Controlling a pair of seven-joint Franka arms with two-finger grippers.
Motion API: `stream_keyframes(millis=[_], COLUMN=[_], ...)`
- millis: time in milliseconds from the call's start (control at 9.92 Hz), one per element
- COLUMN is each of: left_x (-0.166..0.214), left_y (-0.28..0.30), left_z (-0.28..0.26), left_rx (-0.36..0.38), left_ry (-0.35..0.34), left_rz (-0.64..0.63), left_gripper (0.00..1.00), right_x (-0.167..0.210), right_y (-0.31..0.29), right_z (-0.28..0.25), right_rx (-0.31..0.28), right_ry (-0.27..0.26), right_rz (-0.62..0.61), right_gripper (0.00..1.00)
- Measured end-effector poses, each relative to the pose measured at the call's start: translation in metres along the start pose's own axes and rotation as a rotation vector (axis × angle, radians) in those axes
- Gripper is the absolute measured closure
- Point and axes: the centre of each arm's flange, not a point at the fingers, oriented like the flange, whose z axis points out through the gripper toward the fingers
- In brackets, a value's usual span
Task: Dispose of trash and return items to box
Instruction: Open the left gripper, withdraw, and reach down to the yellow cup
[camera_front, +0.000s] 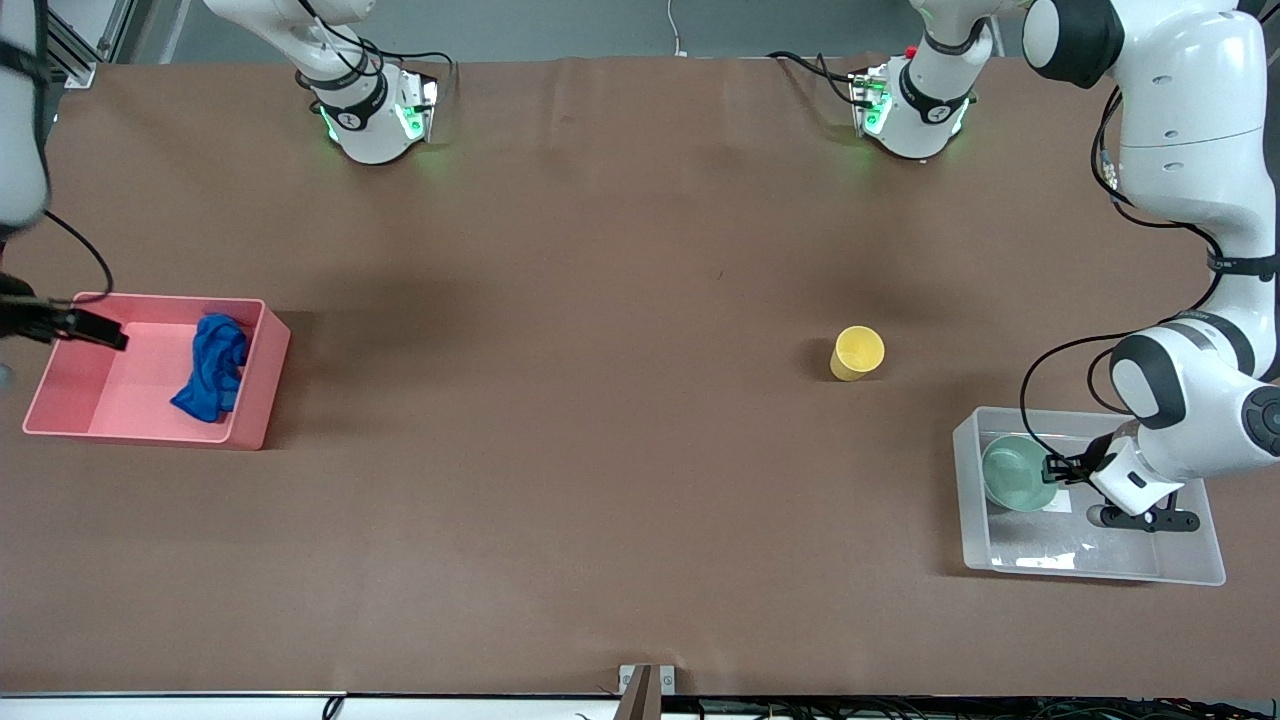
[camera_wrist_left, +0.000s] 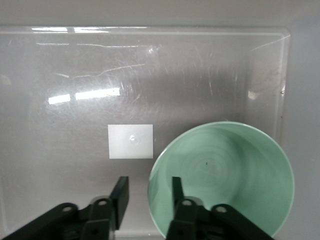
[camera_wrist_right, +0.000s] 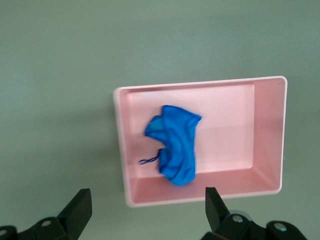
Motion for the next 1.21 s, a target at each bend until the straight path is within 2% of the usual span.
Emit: stream_keyframes(millis=[101,303,403,605,706,807,1008,1210], left_x=[0.003,0.006,0.001,-0.031,-0.054,-0.078,-0.120,-0.148], left_y=[0.000,0.007,0.019,0.067,0.101,0.136,0.205,0.239], left_z=[-0.019,-0.097,-0.142,-0.206,-0.215,-0.208,-0.163,-0.104], left_rx=[0.001,-0.014,-0.034,-0.027,-0.017,-0.020,-0.021,-0.023], left_ry=[0.026,0.093,0.100,0.070,0.049,0.020,0.002,-0.002], left_rz=[0.000,0.011,0.030,0.040,0.044,0.039,0.040,0.075], left_gripper=[0.37,0.07,0.01,0.00,0.00,0.00,0.01,0.02], right_x=[-0.016,-0.040,-0.048,-0.051,-0.047,-0.043,-0.042,-0.042], right_y=[-0.020,-0.042,-0.046,-0.053,-0.055,-0.057,-0.059,-0.060], right_z=[-0.040,-0.108,-0.134,-0.149,-0.144,-0.140,-0.139,-0.140], right_rx=[0.007,0.011,0.011,0.010,0.009,0.014,0.022,0.022], right_ry=[-0.004,0.030,0.044,0.056,0.052,0.049,0.049,0.052], right_rz=[0.011,-0.005,-0.012,-0.024,-0.026,-0.029,-0.032,-0.035], right_gripper=[0.00,0.00,0.00,0.00,0.00,0.00,0.00,0.00])
